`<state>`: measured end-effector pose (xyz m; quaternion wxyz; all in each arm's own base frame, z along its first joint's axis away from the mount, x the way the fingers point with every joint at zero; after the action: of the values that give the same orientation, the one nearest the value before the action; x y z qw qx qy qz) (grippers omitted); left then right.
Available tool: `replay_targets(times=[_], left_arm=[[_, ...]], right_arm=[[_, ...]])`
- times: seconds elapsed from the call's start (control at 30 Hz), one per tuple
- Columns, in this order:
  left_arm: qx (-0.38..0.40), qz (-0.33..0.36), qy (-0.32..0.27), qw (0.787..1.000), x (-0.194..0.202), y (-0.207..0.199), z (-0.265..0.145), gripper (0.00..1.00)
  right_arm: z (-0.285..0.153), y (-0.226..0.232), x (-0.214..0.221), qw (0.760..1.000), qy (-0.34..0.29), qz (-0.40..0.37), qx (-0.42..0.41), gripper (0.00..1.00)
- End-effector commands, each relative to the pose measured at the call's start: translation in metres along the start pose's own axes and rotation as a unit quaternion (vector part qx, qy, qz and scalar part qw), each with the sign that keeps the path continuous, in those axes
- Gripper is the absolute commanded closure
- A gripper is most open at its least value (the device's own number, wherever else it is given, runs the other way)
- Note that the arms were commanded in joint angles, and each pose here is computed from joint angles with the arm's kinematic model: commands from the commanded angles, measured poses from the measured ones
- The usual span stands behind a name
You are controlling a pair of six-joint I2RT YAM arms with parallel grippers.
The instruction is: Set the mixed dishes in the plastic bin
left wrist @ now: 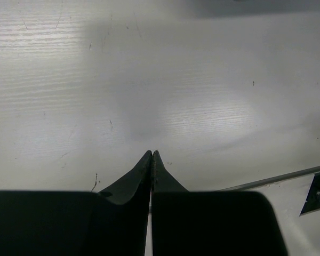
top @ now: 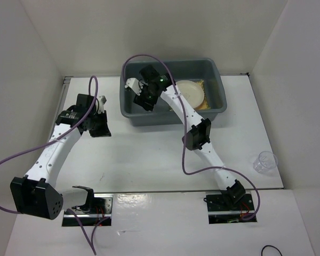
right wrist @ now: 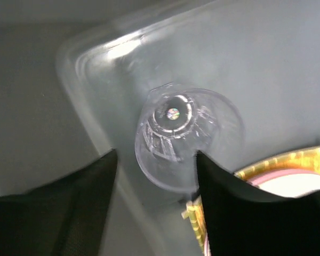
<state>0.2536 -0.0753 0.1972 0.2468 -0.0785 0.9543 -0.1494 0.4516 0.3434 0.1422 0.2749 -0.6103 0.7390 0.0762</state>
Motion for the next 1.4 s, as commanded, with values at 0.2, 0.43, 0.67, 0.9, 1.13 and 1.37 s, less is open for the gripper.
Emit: replay_targets(times=[0.2,0.43,0.67,0.9,1.13,1.37], left_arm=[[0.020,0.016,-0.030,0.999,-0.006,-0.001,-0.013,0.94],[0.042,0.020,-0.041,0.998,-0.001,-0.006,-0.021,0.93],[0.055,0.022,-0.059,0.996,-0.001,-0.008,-0.030,0.93],[0.067,0.024,-0.061,0.996,0.002,-0.011,-0.033,0.92],[0.077,0.021,-0.043,0.996,0.012,-0.011,-0.030,0.88],[0.079,0.023,-0.047,0.996,0.012,-0.012,-0.032,0.84]], right_arm=[[-0.234,-0.011,-0.082,0.964,-0.188,0.090,0.163,0.02],[-0.359,0.039,-0.007,0.950,-0.124,0.137,0.253,0.02],[-0.371,0.089,0.190,0.927,0.048,0.263,0.262,0.02],[-0.350,0.163,0.339,0.873,0.217,0.352,0.257,0.02],[-0.341,0.165,0.395,0.827,0.291,0.380,0.296,0.02],[-0.345,0.148,0.455,0.804,0.335,0.413,0.265,0.02]])
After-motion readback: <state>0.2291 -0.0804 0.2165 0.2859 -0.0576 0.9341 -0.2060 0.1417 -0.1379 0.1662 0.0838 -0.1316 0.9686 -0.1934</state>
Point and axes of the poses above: each gripper's point midway between its finger pads, its own z axis out along the fingers, its own y axis along the line the jaws close on, x = y × z, the point moved 3 cm from there along -z, back along the fingers, and after that the axes turned 3 degrees about -z, right-handed, at the moved point
